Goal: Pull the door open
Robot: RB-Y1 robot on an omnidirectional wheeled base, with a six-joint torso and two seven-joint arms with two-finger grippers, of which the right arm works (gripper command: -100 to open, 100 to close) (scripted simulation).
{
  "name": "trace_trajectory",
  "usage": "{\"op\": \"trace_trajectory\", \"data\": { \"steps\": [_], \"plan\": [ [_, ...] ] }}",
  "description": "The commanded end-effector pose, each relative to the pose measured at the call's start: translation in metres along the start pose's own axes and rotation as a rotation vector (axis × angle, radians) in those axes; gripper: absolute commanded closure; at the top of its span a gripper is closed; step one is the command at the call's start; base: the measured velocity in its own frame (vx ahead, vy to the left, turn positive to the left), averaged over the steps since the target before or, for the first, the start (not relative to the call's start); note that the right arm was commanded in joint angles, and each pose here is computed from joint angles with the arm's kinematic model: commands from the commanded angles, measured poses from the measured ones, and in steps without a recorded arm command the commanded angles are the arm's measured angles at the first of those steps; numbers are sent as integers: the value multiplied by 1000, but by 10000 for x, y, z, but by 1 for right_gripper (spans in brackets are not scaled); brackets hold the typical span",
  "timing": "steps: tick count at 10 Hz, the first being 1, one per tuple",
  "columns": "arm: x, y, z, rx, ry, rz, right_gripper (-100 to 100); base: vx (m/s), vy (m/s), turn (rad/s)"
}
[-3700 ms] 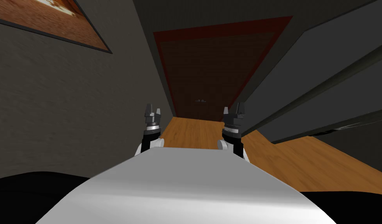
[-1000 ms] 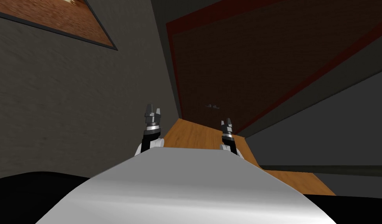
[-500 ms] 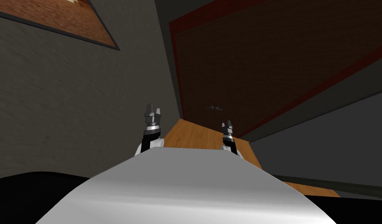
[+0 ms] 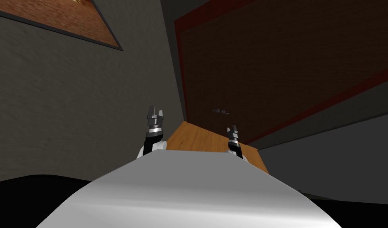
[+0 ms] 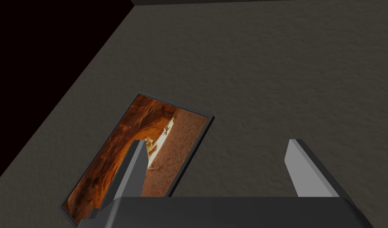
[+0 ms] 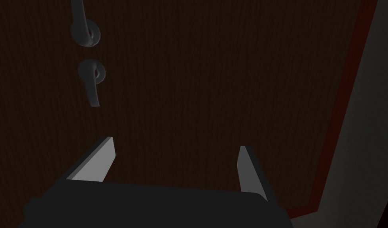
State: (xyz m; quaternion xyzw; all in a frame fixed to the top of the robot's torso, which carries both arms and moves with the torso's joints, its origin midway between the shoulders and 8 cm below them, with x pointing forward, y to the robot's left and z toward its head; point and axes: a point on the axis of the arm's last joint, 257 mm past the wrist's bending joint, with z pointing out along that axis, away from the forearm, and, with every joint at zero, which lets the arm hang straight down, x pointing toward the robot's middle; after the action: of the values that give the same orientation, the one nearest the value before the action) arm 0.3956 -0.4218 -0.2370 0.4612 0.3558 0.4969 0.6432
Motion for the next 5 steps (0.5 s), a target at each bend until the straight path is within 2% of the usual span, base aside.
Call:
{"op": "trace_trajectory", "data": {
  "steps": [1,3,4,5],
  "plan": [
    [-41,-61,3,8,-6,-1,-100,51,-14,41],
    [-199,-196,-45,34,-30,-4,-100,62,-10,96],
    [-205,-215,-55,39,-31,-5,-100,56,-19,33],
    [-289,-288,-87,54,-44,-7,-100,53,-25,61]
  ]
}}
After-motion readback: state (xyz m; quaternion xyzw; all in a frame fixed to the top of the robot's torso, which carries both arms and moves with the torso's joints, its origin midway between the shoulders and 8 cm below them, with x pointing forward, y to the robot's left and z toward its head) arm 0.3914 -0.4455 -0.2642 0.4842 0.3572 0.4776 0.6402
